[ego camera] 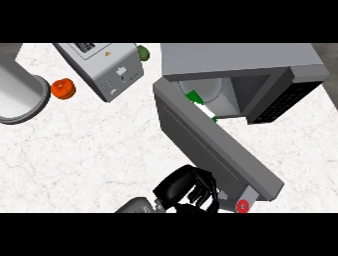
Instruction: Pick up the milk, place it into the microwave and close the microwave
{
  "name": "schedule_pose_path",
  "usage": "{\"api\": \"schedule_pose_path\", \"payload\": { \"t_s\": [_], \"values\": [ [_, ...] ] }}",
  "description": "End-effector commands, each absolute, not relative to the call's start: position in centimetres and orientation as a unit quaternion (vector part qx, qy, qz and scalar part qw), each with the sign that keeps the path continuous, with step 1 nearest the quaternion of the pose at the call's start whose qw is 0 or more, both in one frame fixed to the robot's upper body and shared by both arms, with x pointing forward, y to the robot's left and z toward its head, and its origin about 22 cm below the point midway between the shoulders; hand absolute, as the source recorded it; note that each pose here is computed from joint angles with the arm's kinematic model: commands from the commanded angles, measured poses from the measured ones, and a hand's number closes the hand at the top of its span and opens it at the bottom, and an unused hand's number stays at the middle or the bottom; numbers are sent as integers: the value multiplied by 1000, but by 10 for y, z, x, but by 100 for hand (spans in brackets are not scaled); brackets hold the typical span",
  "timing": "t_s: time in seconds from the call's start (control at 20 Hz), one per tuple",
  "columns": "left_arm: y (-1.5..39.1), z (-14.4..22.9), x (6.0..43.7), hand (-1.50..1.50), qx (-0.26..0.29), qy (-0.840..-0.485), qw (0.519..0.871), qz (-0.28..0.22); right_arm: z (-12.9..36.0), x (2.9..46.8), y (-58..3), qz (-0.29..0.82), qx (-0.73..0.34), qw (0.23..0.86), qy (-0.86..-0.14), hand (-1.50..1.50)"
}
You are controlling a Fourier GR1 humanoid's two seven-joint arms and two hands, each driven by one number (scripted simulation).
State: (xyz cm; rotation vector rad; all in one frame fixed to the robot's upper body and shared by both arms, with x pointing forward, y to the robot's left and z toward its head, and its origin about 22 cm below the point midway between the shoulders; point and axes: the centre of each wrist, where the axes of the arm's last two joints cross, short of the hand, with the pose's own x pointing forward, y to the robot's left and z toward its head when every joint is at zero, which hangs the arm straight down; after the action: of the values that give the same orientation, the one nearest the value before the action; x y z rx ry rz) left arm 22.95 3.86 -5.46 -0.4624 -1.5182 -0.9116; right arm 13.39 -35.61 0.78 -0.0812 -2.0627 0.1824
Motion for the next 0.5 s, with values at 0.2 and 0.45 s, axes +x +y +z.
{"api": "schedule_pose_path", "payload": {
  "t_s": [0.2,0.45],
  "values": [
    [18,-46,230,150,-144,-692,619,-341,39,145,-357,98,5,467,-879,-150],
    [14,-30,243,150,-150,-728,612,-271,55,151,-351,122,32,459,-879,-150]
  ]
}}
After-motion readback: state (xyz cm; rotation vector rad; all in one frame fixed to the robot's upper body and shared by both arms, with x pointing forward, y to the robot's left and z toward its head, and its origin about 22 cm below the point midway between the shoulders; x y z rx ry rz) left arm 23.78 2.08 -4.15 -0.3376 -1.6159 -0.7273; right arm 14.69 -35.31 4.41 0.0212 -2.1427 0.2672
